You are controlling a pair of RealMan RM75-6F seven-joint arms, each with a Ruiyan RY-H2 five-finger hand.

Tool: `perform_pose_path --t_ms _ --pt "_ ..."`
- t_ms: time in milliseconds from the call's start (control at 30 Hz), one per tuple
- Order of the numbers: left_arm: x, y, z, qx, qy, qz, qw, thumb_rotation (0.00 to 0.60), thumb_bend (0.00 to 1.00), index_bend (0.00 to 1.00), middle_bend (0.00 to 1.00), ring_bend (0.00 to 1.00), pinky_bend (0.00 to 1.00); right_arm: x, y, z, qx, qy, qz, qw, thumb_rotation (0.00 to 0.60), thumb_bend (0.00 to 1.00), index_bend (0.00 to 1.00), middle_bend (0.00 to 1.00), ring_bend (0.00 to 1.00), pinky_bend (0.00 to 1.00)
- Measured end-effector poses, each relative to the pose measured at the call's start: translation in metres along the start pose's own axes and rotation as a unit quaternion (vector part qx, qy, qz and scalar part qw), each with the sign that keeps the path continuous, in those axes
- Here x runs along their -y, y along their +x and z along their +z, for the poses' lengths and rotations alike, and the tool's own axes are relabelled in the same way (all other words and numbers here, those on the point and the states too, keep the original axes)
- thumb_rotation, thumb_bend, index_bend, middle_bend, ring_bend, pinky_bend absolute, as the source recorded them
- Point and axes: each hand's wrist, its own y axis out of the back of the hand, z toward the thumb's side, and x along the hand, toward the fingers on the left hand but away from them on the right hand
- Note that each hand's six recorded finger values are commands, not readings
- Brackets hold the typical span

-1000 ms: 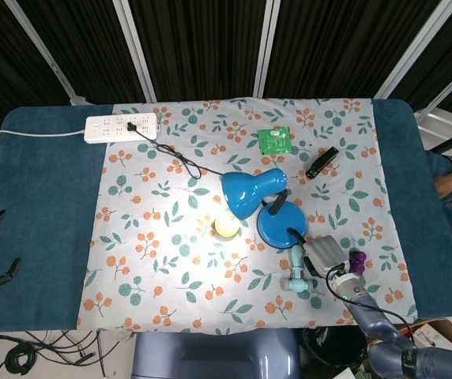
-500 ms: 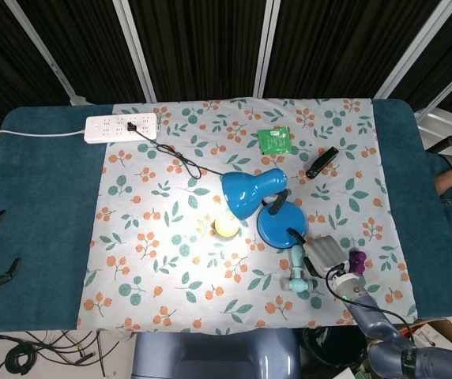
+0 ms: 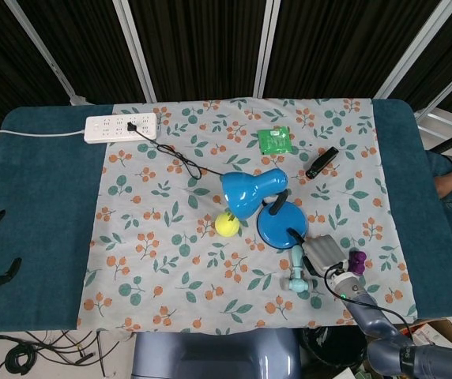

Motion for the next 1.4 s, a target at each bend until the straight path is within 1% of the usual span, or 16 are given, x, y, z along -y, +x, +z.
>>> perform_pose_path --t_ms 167,300,333,367,400,433,467,533,567,667,767,900,1000,1167,1267,1400 --pt "0.000 0.000 0.000 0.000 0.000 0.000 1.0000 0.600 0.30 0.00 0.00 0.00 0.00 -0.001 -0.001 0.001 -0.001 -0.001 -0.002 1.0000 0.600 0.56 0.17 0.73 0.82 0.76" --pt "0.000 0.000 0.000 0.000 0.000 0.000 1.0000 0.600 0.30 0.00 0.00 0.00 0.00 -0.008 -0.001 0.003 -0.002 -0.003 -0.015 0.9999 0.600 0.56 0.16 0.71 0.81 0.74" --pt "0.000 0.000 0.000 0.000 0.000 0.000 1.0000 0.600 0.30 0.00 0.00 0.00 0.00 -0.010 -0.001 0.003 -0.002 -0.005 -0.020 0.9998 0.600 0.56 0.14 0.68 0.79 0.70" --pt "0.000 0.000 0.000 0.000 0.000 0.000 1.0000 0.600 0.30 0.00 0.00 0.00 0.00 -0.013 -0.001 0.003 -0.002 -0.006 -0.025 0.9997 0.600 0.54 0.13 0.63 0.76 0.63" --pt "0.000 0.000 0.000 0.000 0.000 0.000 1.0000 0.600 0.30 0.00 0.00 0.00 0.00 -0.016 0.000 0.004 -0.003 -0.009 -0.033 0.9994 0.600 0.52 0.11 0.56 0.70 0.53" --pt "0.000 0.000 0.000 0.000 0.000 -0.001 1.0000 0.600 0.30 0.00 0.00 0.00 0.00 -0.019 0.000 0.004 -0.003 -0.011 -0.039 0.9992 0.600 0.50 0.10 0.51 0.67 0.45" --pt "0.000 0.000 -0.001 -0.001 0.000 -0.001 1.0000 0.600 0.30 0.00 0.00 0.00 0.00 -0.022 0.001 0.004 -0.003 -0.013 -0.045 0.9989 0.600 0.46 0.09 0.44 0.61 0.35" --pt "0.000 0.000 -0.001 -0.001 0.000 -0.001 1.0000 0.600 0.30 0.00 0.00 0.00 0.00 -0.029 0.005 0.004 -0.002 -0.019 -0.060 0.9980 0.600 0.41 0.09 0.33 0.51 0.26" --pt "0.000 0.000 0.000 -0.001 0.000 -0.001 1.0000 0.600 0.30 0.00 0.00 0.00 0.00 -0.033 0.007 0.003 -0.001 -0.021 -0.067 0.9975 0.600 0.38 0.09 0.29 0.46 0.24" --pt "0.000 0.000 0.000 -0.001 0.000 -0.001 1.0000 0.600 0.30 0.00 0.00 0.00 0.00 -0.047 0.015 -0.001 0.004 -0.025 -0.095 0.9951 0.600 0.33 0.09 0.23 0.40 0.20" --pt "0.000 0.000 0.000 -0.001 0.000 -0.001 1.0000 0.600 0.30 0.00 0.00 0.00 0.00 -0.064 0.029 -0.008 0.015 -0.032 -0.129 0.9910 0.600 0.32 0.08 0.20 0.37 0.20" --pt "0.001 0.000 0.000 -0.001 0.001 -0.001 1.0000 0.600 0.30 0.00 0.00 0.00 0.00 -0.087 0.056 -0.022 0.035 -0.042 -0.177 0.9826 0.600 0.30 0.07 0.17 0.32 0.18" --pt "0.000 0.000 0.000 -0.001 0.001 0.000 1.0000 0.600 0.30 0.00 0.00 0.00 0.00 -0.097 0.079 -0.033 0.052 -0.044 -0.207 0.9759 0.600 0.28 0.06 0.16 0.30 0.18" --pt "0.000 0.000 0.000 -0.002 0.001 0.001 1.0000 0.600 0.30 0.00 0.00 0.00 0.00 -0.100 0.121 -0.046 0.079 -0.045 -0.242 0.9659 0.600 0.24 0.06 0.13 0.27 0.16" --pt "0.000 0.000 0.001 -0.002 0.002 0.002 1.0000 0.600 0.30 0.00 0.00 0.00 0.00 -0.094 0.145 -0.053 0.098 -0.043 -0.260 0.9595 0.600 0.23 0.05 0.11 0.26 0.16" --pt "0.000 0.000 0.001 -0.002 0.002 0.003 1.0000 0.600 0.30 0.00 0.00 0.00 0.00 -0.081 0.173 -0.062 0.128 -0.040 -0.278 0.9511 0.600 0.19 0.04 0.08 0.23 0.15"
